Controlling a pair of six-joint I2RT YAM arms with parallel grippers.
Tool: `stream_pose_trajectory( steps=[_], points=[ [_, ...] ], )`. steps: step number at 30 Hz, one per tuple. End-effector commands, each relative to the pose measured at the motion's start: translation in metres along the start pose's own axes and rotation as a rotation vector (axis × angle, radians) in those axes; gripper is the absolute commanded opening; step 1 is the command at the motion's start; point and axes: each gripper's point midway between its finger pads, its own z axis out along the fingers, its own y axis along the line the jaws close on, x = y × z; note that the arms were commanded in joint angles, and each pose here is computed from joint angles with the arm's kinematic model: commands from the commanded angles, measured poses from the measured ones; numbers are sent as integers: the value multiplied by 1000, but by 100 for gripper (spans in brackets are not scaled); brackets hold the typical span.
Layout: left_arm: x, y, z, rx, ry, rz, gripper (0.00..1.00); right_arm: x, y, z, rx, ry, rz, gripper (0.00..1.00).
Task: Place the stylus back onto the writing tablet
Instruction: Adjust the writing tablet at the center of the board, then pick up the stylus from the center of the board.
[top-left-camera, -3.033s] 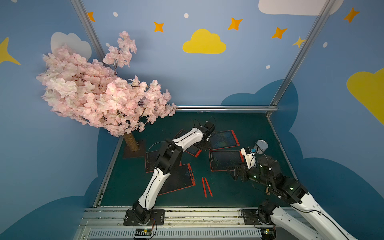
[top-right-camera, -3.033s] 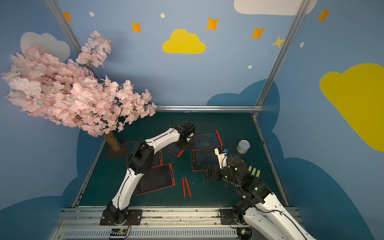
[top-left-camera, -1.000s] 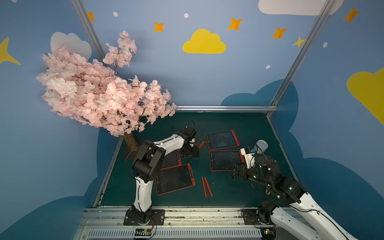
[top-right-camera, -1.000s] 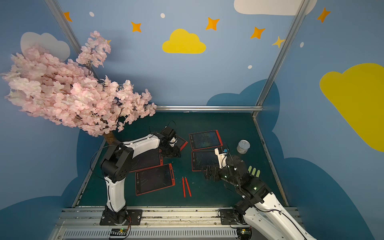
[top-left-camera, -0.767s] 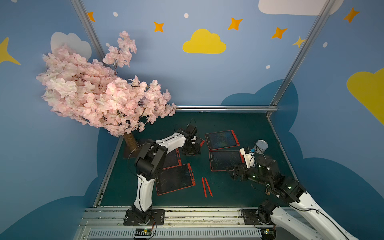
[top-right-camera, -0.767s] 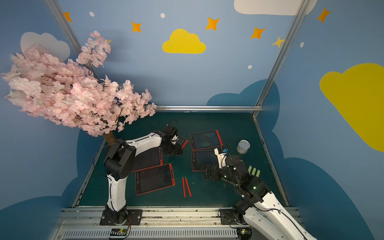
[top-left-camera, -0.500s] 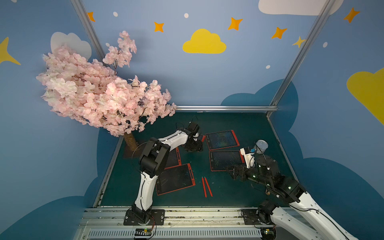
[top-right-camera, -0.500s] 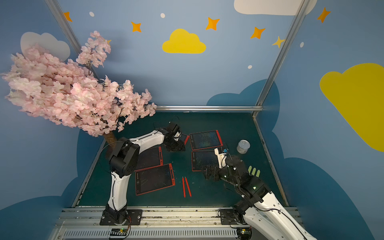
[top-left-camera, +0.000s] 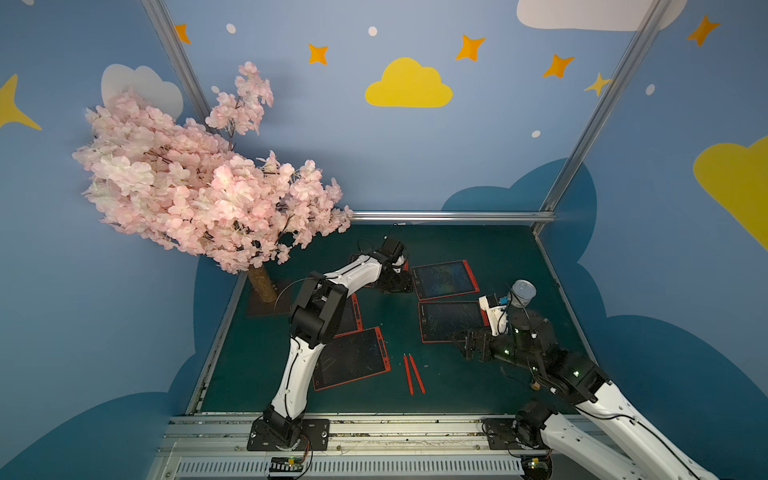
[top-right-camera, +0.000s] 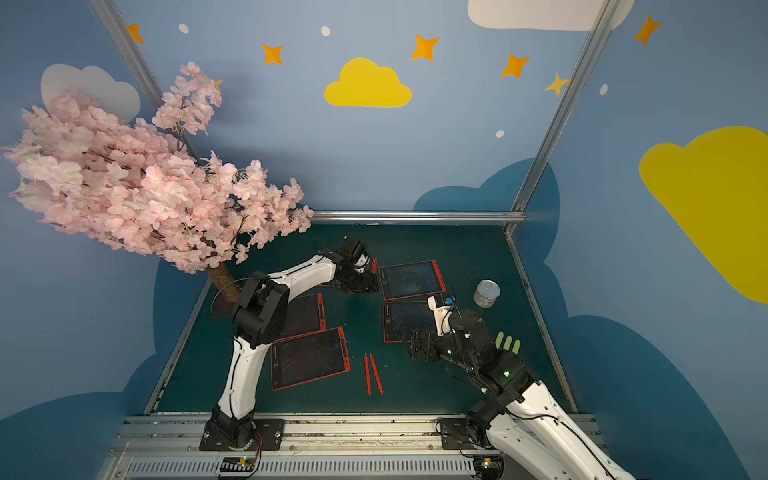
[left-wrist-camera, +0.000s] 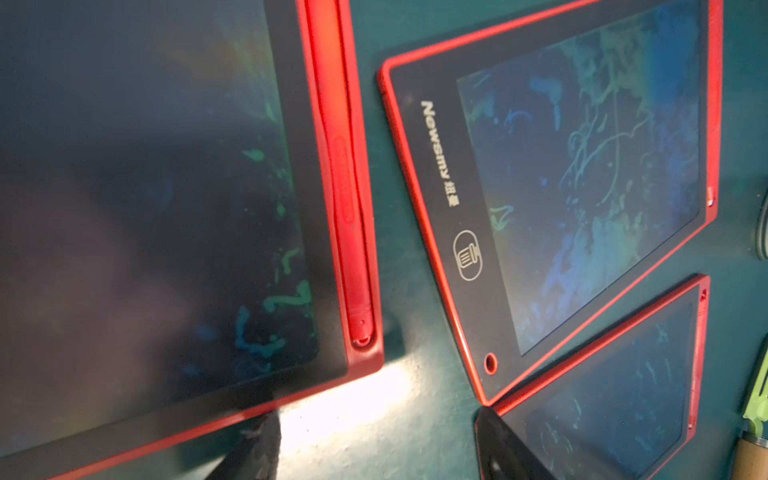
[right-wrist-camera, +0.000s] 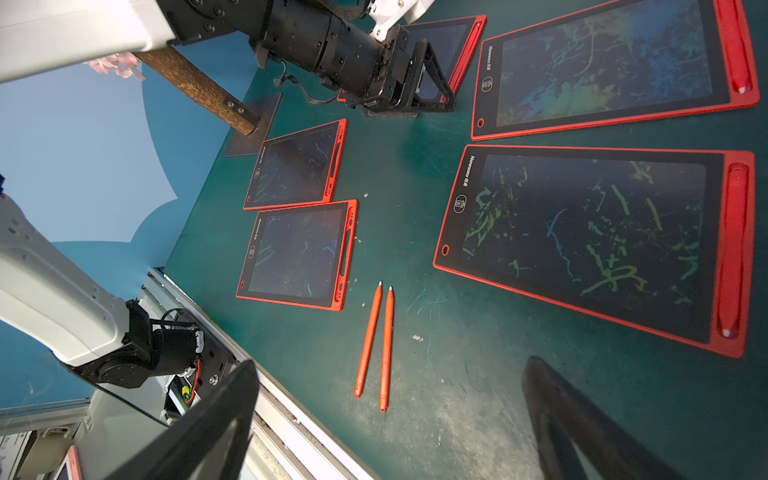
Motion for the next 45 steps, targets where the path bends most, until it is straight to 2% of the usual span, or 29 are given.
stream_pose_trajectory(
  steps=[1,7,11,16,22,28,31,38,42,45],
  points=[
    [0,-10,-25,38,-28,21,79,3,-9,9,44,18,18,98],
    [27,-12,-70,56,-66,13,99,3,-13,19,81,55,34,98],
    [54,-11,-102,65,-76,20,99,-2,-10,26,70,37,13,98],
    [95,-5,-141,85,-124,59,99,5,0,37,49,110,-62,98],
    [142,-37,-178,353,-169,178,99,17,10,53,60,165,-87,97],
    [155,-44,-212,438,-350,254,99,34,16,70,103,251,-20,93],
    [154,-50,-229,466,-416,293,99,42,15,79,128,298,26,87],
    [161,-62,-243,541,-430,352,99,58,18,83,183,442,128,70],
    [164,-67,-248,578,-442,372,99,70,24,86,168,503,131,58],
    [166,-69,-250,596,-457,376,99,77,28,100,118,490,85,52]
  ],
)
